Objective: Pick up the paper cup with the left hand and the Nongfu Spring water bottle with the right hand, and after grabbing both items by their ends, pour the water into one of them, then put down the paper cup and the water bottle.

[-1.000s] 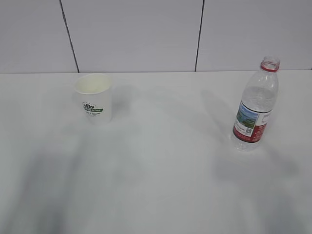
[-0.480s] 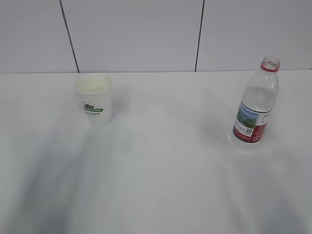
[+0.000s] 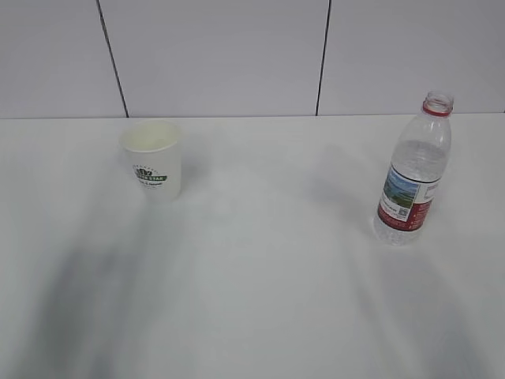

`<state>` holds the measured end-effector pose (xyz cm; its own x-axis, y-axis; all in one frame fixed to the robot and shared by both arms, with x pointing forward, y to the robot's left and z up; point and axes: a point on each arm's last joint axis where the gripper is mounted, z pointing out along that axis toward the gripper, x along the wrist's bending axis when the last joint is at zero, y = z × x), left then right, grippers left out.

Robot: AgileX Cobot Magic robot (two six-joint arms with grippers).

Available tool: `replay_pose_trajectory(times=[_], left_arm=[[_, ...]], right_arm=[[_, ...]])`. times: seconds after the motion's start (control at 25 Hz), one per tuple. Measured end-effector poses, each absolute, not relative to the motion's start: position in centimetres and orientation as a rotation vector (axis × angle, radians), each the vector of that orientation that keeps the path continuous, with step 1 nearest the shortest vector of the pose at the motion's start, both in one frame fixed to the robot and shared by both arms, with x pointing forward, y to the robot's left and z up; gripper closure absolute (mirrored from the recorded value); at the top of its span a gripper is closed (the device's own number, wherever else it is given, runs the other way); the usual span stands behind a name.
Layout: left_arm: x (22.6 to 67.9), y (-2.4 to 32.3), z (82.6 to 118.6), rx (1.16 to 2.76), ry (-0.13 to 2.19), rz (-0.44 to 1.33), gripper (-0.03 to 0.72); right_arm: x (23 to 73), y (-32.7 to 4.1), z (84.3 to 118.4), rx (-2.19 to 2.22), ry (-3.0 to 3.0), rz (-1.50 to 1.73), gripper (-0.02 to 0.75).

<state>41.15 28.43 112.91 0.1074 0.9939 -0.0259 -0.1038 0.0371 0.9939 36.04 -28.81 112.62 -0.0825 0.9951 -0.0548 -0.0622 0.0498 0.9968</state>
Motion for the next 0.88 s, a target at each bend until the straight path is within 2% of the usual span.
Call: replay_pose_trajectory(times=[0.52,0.88], left_arm=[[44.6,28.1,110.1,1.256,1.159,1.101,0.129],[47.3,27.8,108.4,1.257,1.154,1.094,0.129]], right_arm=[[41.2,-28.3,110.4,1.141,1.323,1.220,0.153],[43.6,-28.1,109.6,1.110,1.295,1.244,0.153]])
